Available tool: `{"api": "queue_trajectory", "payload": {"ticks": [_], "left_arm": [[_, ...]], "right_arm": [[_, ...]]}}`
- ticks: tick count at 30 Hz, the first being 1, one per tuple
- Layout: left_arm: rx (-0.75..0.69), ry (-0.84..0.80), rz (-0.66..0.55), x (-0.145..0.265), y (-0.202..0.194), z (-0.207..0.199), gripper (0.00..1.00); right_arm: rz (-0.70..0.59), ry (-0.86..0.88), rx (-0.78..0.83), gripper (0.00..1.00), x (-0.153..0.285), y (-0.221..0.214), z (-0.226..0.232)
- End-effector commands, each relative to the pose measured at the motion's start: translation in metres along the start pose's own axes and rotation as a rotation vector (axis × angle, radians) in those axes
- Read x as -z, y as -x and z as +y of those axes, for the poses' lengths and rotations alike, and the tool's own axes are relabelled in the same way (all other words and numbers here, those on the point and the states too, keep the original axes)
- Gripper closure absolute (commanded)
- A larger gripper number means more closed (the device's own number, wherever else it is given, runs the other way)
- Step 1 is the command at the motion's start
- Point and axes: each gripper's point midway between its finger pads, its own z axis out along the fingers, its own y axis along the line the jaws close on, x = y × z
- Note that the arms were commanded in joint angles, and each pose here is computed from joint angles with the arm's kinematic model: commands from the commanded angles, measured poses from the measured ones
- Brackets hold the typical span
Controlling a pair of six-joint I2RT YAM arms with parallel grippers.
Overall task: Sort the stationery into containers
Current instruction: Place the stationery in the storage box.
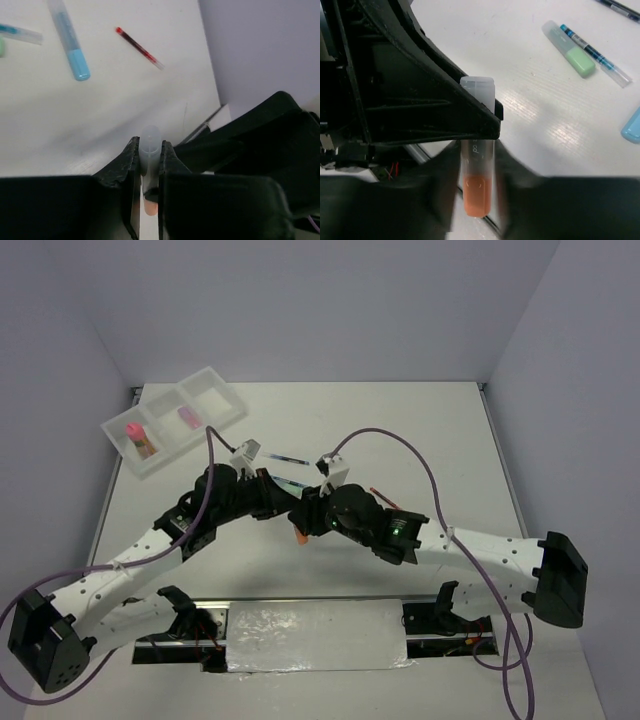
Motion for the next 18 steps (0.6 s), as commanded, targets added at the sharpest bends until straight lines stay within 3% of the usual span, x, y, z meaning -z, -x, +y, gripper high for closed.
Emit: {"api": "queue_trajectory", "payload": {"ticks": [1, 2, 4, 5, 7, 8, 9, 11, 12, 13, 14, 15, 16, 17, 18], "left_arm": [[-0.036, 0.121, -0.074, -0.002, 0.022, 0.012, 1.0], [-0.047, 0.29, -0.177, 0.001, 0.044, 0.04, 1.0], [-0.046, 0.547, -0.263, 0.023, 0.072, 0.071, 1.0], [-0.03, 0.681, -0.325, 0.032, 0.096, 0.097, 1.0], [-0.01, 0.81, -0.438, 0.055, 0.146, 0.113, 1.0], [0.033, 0.92, -0.461, 0.067, 0.164, 0.143, 1.0], [0.056, 0.974, -0.561, 0.082, 0.194, 0.142, 1.0], [0.084, 1.116, -0.599, 0.092, 0.221, 0.176, 1.0], [0.085, 1.119, -0.671, 0.099, 0.255, 0.166, 0.99], [0.092, 1.16, -0.689, 0.102, 0.272, 0.174, 0.98], [0.111, 1.268, -0.622, 0.102, 0.278, 0.212, 0.97], [0.109, 1.239, -0.693, 0.107, 0.319, 0.195, 0.97], [0.112, 1.334, -0.634, 0.103, 0.325, 0.235, 0.97], [0.114, 1.374, -0.624, 0.106, 0.334, 0.244, 0.97], [0.096, 1.34, -0.699, 0.111, 0.368, 0.229, 0.97]], "right_arm": [[-0.102, 0.012, -0.044, 0.47, -0.007, 0.038, 0.011], [-0.101, -0.075, -0.062, 0.32, -0.007, 0.038, -0.009], [-0.115, -0.168, -0.08, 0.17, -0.002, 0.041, -0.029], [-0.12, -0.212, -0.085, 0.04, 0.003, 0.042, -0.038], [-0.14, -0.326, -0.1, 0.02, 0.019, 0.044, -0.064], [-0.146, -0.368, -0.106, 0.02, 0.026, 0.044, -0.072], [-0.142, -0.426, -0.106, 0.02, 0.034, 0.041, -0.084], [-0.148, -0.432, -0.1, 0.02, 0.045, 0.043, -0.087], [-0.141, -0.43, -0.082, 0.02, 0.049, 0.041, -0.088], [-0.129, -0.421, -0.073, 0.02, 0.05, 0.038, -0.088], [-0.128, -0.411, -0.064, 0.02, 0.055, 0.039, -0.088], [-0.112, -0.412, -0.054, 0.02, 0.058, 0.035, -0.09], [-0.109, -0.405, -0.054, 0.02, 0.061, 0.033, -0.09], [-0.1, -0.407, -0.053, 0.02, 0.063, 0.029, -0.092], [-0.093, -0.405, -0.056, 0.02, 0.064, 0.023, -0.094]]}}
